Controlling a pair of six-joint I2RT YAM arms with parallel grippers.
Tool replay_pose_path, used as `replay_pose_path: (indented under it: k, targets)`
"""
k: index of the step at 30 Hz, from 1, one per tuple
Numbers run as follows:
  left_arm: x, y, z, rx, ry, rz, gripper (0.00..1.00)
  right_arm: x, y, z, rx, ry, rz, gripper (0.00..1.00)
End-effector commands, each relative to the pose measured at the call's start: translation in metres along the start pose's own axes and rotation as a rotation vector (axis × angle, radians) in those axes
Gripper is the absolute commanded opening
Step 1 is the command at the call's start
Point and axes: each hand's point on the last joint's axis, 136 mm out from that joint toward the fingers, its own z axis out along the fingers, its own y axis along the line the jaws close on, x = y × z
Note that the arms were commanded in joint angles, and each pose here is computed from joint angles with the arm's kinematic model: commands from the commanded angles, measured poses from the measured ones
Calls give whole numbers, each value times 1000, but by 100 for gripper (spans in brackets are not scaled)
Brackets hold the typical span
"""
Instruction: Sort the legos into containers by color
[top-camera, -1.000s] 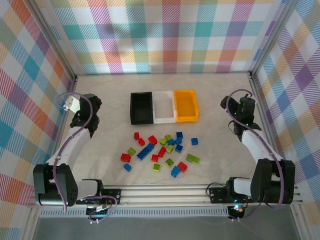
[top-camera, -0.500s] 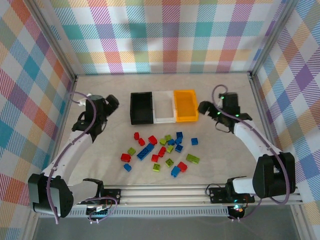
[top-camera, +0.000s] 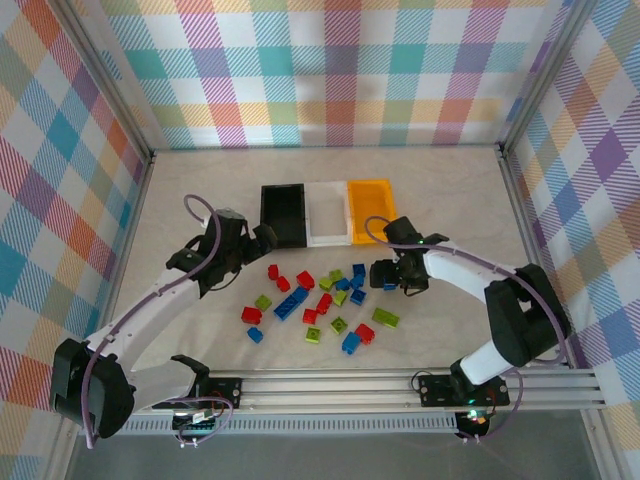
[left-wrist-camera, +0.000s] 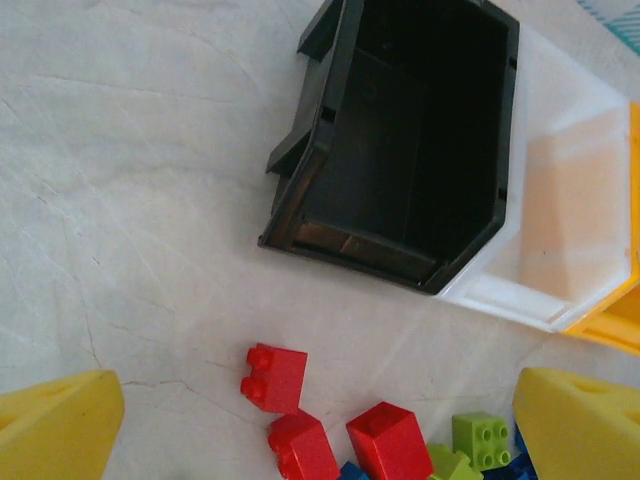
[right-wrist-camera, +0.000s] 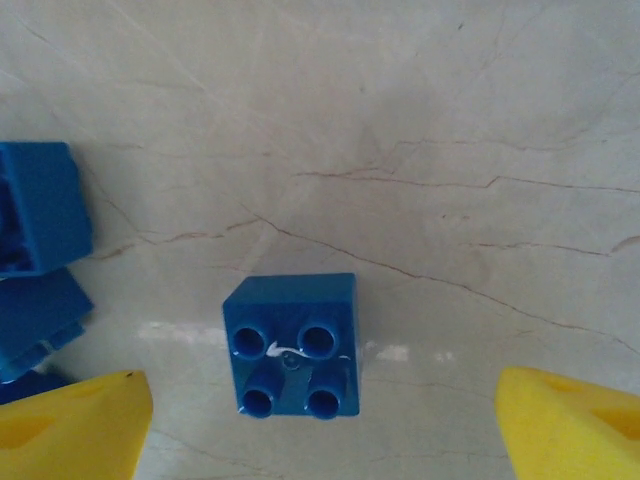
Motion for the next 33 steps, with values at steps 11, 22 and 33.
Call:
replay_pose_path:
  k: [11, 22, 33]
  targets:
    - [19, -2, 11, -20, 64, 46, 100, -11, 9, 14, 56, -15, -64, 65]
    - [22, -2, 12, -27, 70, 62, 100, -18, 14, 11, 38, -38, -67, 45]
    - [21, -3, 9, -32, 72, 64, 100, -69, 37, -53, -35, -224, -102, 30]
